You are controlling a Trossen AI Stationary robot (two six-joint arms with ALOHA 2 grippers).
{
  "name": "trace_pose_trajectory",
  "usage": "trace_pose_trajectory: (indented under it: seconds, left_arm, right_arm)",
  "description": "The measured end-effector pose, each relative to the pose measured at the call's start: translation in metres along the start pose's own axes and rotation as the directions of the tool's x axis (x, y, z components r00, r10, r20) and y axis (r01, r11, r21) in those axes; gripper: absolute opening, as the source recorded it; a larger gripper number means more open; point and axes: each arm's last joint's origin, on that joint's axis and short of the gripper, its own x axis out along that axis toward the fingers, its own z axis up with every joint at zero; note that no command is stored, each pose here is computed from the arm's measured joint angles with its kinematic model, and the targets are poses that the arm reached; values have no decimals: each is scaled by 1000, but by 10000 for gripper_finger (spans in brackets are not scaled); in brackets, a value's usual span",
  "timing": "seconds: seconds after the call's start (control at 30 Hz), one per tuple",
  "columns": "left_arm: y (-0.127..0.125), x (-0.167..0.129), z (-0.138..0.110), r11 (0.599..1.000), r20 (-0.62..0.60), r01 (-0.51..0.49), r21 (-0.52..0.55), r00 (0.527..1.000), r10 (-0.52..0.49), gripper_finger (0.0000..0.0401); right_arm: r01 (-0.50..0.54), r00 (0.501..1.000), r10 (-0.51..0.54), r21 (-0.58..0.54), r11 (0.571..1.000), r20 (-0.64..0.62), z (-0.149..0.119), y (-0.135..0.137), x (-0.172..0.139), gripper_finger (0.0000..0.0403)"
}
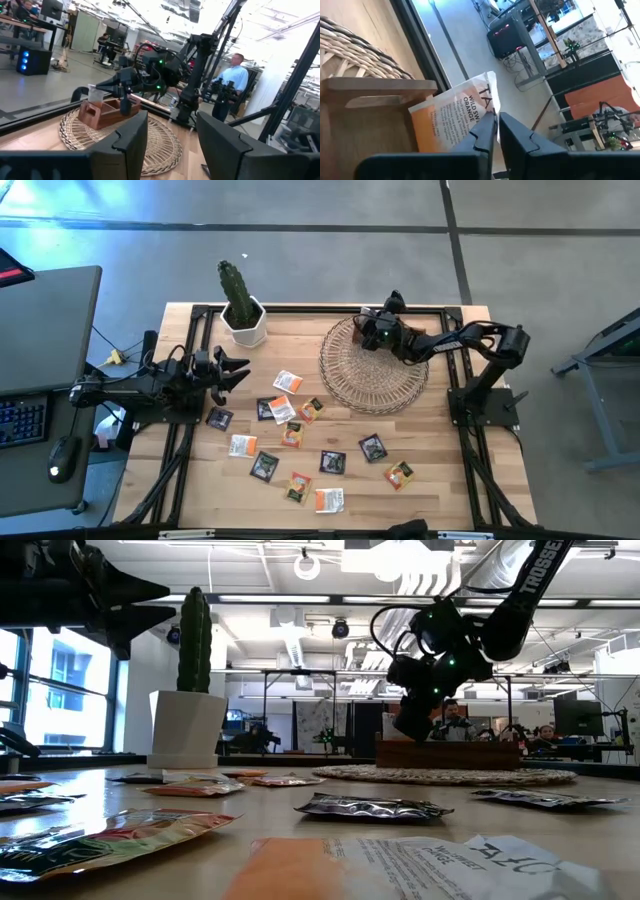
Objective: Pick & Place Tea
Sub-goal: Put the orange tea bag into the left section of the wooden organizer
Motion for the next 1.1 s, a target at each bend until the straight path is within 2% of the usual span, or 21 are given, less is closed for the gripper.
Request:
trace_pose_trajectory:
  seconds: [0.33,0.6,0.8,0.87,0.97,1.1]
  left_arm:
    - [0,0,0,1000,0,0,3,1000,0,168]
    - [0,0,0,1000,-2,-2,4,1000,2,168]
    - [0,0,-1,1000,-6,-3,5,1000,3,168]
    - [0,0,-1,1000,-6,-4,5,1000,4,168]
    - [0,0,-1,1000,-4,-9,5,1000,9,168]
    - [0,0,-1,1000,-4,-9,5,1000,9,168]
  right_arm:
    - [-1,1000,1,12,1000,0,1,1,-1,105]
    - [51,999,-51,-9,999,-19,9,3,-12,114]
    - [38,999,-38,-20,999,5,16,1,-21,114]
    - [-5,997,6,-7,1000,73,24,1,-29,114]
    - [-167,959,146,68,983,244,39,3,-46,115]
    - [-445,804,356,86,891,476,58,13,-70,115]
